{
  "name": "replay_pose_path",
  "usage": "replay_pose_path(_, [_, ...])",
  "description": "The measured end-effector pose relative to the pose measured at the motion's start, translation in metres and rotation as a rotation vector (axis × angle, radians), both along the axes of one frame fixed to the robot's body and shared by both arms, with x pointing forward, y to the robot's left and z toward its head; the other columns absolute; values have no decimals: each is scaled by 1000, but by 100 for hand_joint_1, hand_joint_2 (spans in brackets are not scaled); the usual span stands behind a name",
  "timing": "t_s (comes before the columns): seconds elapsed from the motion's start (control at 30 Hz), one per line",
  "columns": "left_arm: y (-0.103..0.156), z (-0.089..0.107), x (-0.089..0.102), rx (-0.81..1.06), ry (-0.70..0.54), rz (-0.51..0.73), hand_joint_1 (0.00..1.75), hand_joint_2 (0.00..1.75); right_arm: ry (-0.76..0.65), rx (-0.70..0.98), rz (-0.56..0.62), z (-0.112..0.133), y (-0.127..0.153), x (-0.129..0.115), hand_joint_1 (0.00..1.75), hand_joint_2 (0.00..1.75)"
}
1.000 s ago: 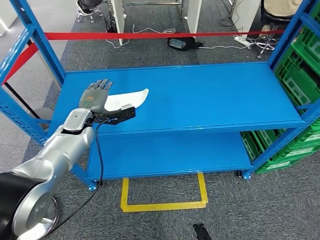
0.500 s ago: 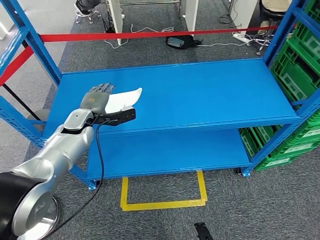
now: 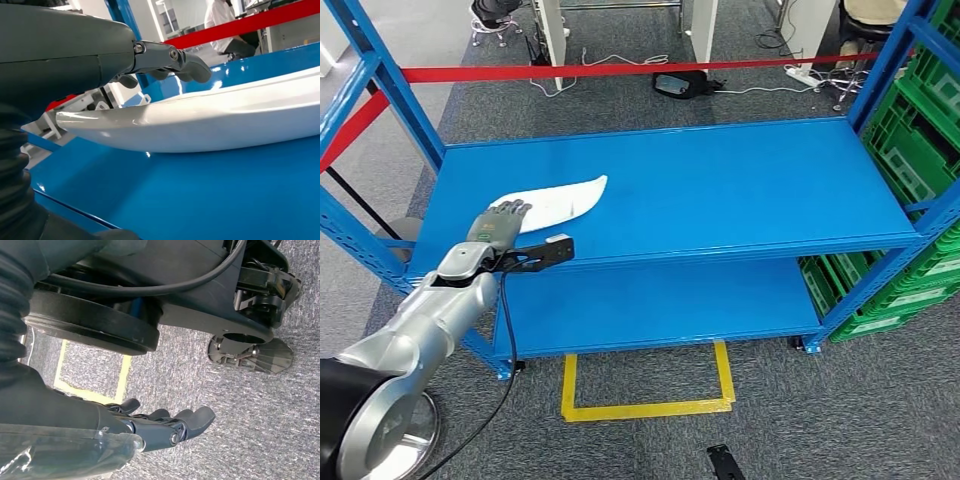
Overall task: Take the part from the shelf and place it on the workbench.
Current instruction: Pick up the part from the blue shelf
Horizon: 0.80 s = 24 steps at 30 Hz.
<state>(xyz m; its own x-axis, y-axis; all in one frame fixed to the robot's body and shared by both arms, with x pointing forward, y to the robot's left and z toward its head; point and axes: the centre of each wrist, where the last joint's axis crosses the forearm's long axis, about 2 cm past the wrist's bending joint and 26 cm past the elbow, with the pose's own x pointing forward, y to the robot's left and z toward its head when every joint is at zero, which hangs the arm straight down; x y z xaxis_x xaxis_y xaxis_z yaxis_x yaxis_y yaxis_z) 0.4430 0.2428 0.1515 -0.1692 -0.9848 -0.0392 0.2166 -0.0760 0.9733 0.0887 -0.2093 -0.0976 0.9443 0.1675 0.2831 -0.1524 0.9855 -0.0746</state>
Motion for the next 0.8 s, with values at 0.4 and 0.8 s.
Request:
replay_pose_path(0.4, [6,-2,0,7,-3,10,0,175,1,0,0,0,0,0,0,175])
replay_pose_path(0.8, [8,-3,-1,12,-13,22,0,175,0,0,0,0,0,0,0,175])
